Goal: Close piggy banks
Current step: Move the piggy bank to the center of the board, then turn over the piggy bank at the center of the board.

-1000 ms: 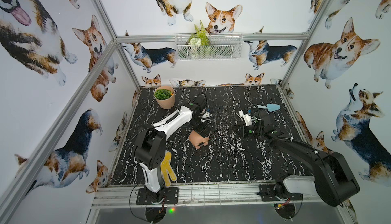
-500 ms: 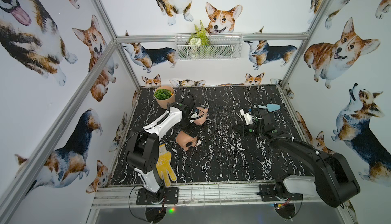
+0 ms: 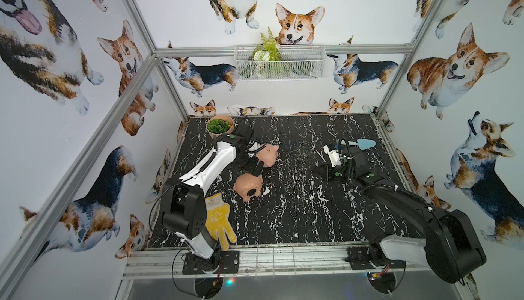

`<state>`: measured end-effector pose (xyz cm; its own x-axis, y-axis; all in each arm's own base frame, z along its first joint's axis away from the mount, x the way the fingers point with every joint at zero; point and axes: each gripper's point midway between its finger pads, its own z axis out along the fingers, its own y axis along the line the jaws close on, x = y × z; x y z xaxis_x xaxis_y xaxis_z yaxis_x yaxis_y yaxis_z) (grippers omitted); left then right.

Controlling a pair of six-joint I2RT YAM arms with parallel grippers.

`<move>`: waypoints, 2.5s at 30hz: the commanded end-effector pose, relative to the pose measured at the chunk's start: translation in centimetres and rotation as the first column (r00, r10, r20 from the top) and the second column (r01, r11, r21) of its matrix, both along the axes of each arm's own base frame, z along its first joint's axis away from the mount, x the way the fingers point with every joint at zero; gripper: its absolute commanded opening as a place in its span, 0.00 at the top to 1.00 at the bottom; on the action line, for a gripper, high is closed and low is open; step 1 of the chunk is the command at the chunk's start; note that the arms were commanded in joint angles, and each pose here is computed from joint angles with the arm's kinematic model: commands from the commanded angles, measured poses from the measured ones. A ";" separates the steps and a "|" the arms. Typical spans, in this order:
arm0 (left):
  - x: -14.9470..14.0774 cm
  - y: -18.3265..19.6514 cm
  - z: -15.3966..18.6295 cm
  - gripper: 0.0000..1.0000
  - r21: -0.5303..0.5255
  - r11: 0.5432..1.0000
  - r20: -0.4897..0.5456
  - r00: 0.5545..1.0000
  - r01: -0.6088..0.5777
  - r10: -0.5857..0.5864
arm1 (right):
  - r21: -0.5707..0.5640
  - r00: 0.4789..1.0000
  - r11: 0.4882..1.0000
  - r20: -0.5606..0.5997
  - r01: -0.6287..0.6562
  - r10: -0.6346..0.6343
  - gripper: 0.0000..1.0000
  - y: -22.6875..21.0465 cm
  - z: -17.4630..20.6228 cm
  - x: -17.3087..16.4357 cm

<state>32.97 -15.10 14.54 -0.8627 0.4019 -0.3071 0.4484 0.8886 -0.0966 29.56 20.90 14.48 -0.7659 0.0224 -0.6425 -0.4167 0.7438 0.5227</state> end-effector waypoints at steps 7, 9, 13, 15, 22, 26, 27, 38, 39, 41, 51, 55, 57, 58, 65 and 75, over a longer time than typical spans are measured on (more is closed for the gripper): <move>7.2 -2.4 6.0 0.00 -0.206 0.946 0.181 0.940 -0.250 0.288 | -0.034 1.000 0.999 0.023 0.016 -0.015 0.85 -0.6 0.4 -0.1; 8.2 -2.7 6.1 0.00 -0.216 0.935 0.201 0.925 -0.280 0.323 | -0.039 1.000 0.999 0.024 0.020 -0.019 0.85 -0.8 0.5 0.0; 10.1 -3.3 4.7 0.00 -0.211 0.925 0.193 0.915 -0.315 0.355 | -0.046 1.000 0.999 0.021 0.021 -0.021 0.85 -0.9 0.3 0.0; 10.8 -3.8 3.8 0.01 -0.203 0.926 0.178 0.918 -0.318 0.355 | -0.045 1.000 0.999 0.019 0.021 -0.020 0.85 -0.9 0.3 -0.1; 11.2 -5.9 -0.4 0.02 -0.214 0.932 0.063 0.948 -0.292 0.312 | -0.052 1.000 0.998 0.015 0.026 -0.025 0.85 -1.0 0.2 -0.1; 10.5 -6.6 -1.8 0.02 -0.237 0.928 0.027 0.953 -0.287 0.301 | -0.059 0.999 0.998 0.014 0.029 -0.029 0.85 -1.2 0.2 0.0; 10.2 -6.6 -1.9 0.02 -0.246 0.926 0.025 0.953 -0.286 0.301 | -0.060 0.999 0.998 0.013 0.030 -0.029 0.85 -1.2 0.2 0.0; 6.7 -8.6 -3.2 0.02 -0.260 0.928 -0.029 0.963 -0.267 0.269 | -0.054 0.999 0.998 -0.002 0.036 -0.036 0.85 -1.1 -0.3 0.1; 6.3 -9.0 -3.0 0.02 -0.260 0.931 -0.026 0.965 -0.258 0.260 | -0.055 0.999 0.998 -0.002 0.037 -0.038 0.85 -1.1 -0.4 0.1; 5.6 -10.0 -2.8 0.02 -0.269 0.931 -0.031 0.968 -0.248 0.249 | -0.057 0.999 0.998 -0.002 0.040 -0.040 0.85 -1.2 -0.5 0.0; 2.4 -16.7 0.5 0.03 -0.373 0.917 -0.026 0.989 -0.145 0.146 | -0.062 0.999 0.997 0.006 0.049 -0.048 0.85 -1.5 -0.5 -0.1; 3.3 -15.7 3.5 0.02 -0.334 0.936 0.056 0.989 -0.112 0.138 | -0.057 0.999 0.997 0.007 0.049 -0.049 0.85 -1.5 -0.5 -0.1; 4.1 -14.7 4.3 0.01 -0.289 0.954 0.100 0.989 -0.078 0.111 | -0.054 0.999 0.997 0.008 0.051 -0.050 0.85 -1.5 -0.4 -0.2; 4.8 -14.1 4.5 0.01 -0.267 0.961 0.108 0.989 -0.069 0.101 | -0.053 0.999 0.997 0.009 0.050 -0.050 0.85 -1.5 -0.4 -0.2; 8.0 -12.7 3.5 0.01 -0.153 0.985 0.117 0.991 0.083 -0.066 | -0.044 0.998 0.997 0.005 0.056 -0.056 0.85 -1.6 -0.5 -0.4; 10.9 -11.6 -0.2 0.00 -0.100 0.960 0.069 0.965 0.260 -0.254 | -0.044 0.998 0.997 0.009 0.058 -0.058 0.85 -1.7 -0.2 -0.4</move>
